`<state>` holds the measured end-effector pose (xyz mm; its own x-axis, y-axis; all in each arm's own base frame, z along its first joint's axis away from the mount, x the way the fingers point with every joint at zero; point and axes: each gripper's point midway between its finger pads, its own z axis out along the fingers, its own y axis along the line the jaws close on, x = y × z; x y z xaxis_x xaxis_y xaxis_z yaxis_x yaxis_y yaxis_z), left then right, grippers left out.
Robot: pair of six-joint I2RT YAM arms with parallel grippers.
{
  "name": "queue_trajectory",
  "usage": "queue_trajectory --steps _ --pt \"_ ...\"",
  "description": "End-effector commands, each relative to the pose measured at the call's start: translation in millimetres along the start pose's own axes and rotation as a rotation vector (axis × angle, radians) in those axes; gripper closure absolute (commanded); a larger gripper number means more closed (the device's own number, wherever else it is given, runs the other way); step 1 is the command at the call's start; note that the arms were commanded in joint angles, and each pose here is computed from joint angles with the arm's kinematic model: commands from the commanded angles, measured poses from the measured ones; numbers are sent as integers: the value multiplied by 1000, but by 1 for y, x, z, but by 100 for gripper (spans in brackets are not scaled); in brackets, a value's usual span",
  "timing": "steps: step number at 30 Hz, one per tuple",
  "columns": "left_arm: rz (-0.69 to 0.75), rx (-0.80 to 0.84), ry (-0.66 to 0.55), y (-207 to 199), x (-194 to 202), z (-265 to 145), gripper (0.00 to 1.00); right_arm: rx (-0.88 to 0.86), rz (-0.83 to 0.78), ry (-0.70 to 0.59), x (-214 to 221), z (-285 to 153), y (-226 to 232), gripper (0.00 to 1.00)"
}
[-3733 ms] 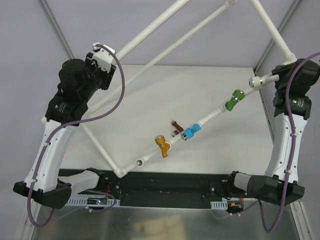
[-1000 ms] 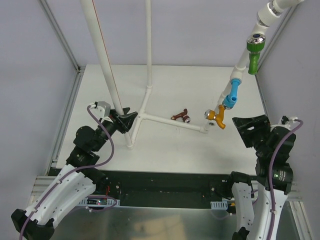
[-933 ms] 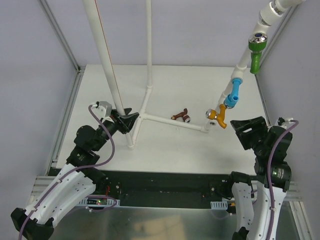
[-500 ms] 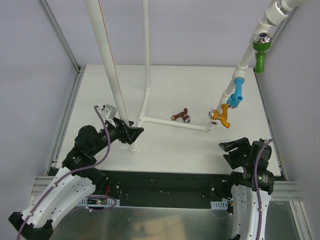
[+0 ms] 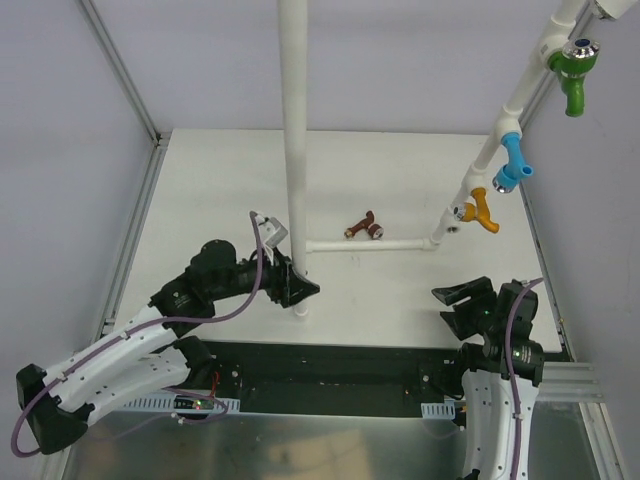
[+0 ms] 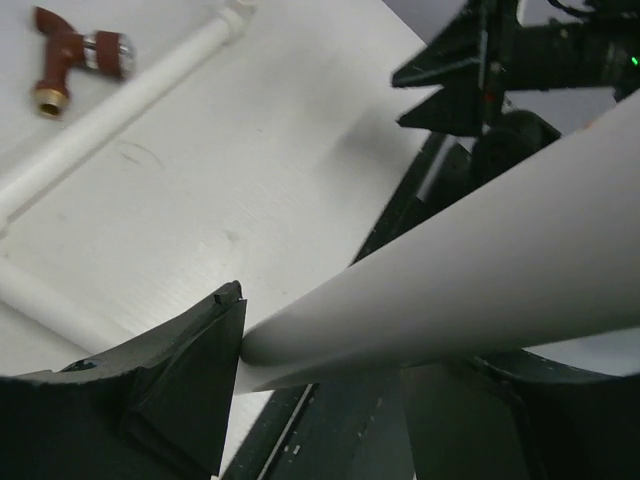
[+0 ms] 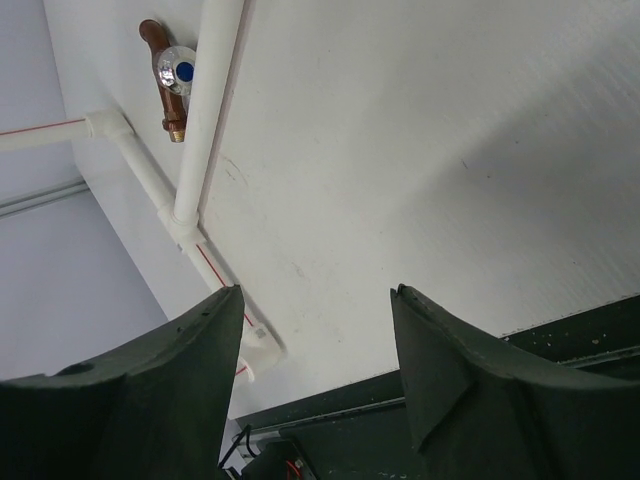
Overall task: Install the water faucets
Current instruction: Pick up the water faucet from the center of the board.
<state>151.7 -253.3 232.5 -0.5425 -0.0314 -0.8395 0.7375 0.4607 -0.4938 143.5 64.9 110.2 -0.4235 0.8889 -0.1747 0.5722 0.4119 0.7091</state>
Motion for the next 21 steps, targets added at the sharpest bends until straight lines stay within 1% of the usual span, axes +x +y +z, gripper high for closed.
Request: queue_trajectory --steps 1,5,9,12,16,18,21 --pt "37 136 55 -46 23 14 40 -27 5 25 3 6 3 33" --pt "90 205 126 -83 55 40 40 -28 4 15 1 7 3 33" --pt "107 245 169 -106 74 62 40 -30 5 23 2 7 4 33" --pt "116 257 183 -114 81 66 39 -33 1 20 1 7 5 32" --pt "113 230 153 -107 77 53 37 -39 -3 25 1 8 7 32" --pt "128 216 134 -103 71 38 36 -44 -3 27 0 9 9 33" --pt "151 149 113 -87 64 14 36 -75 -11 33 -1 9 17 32"
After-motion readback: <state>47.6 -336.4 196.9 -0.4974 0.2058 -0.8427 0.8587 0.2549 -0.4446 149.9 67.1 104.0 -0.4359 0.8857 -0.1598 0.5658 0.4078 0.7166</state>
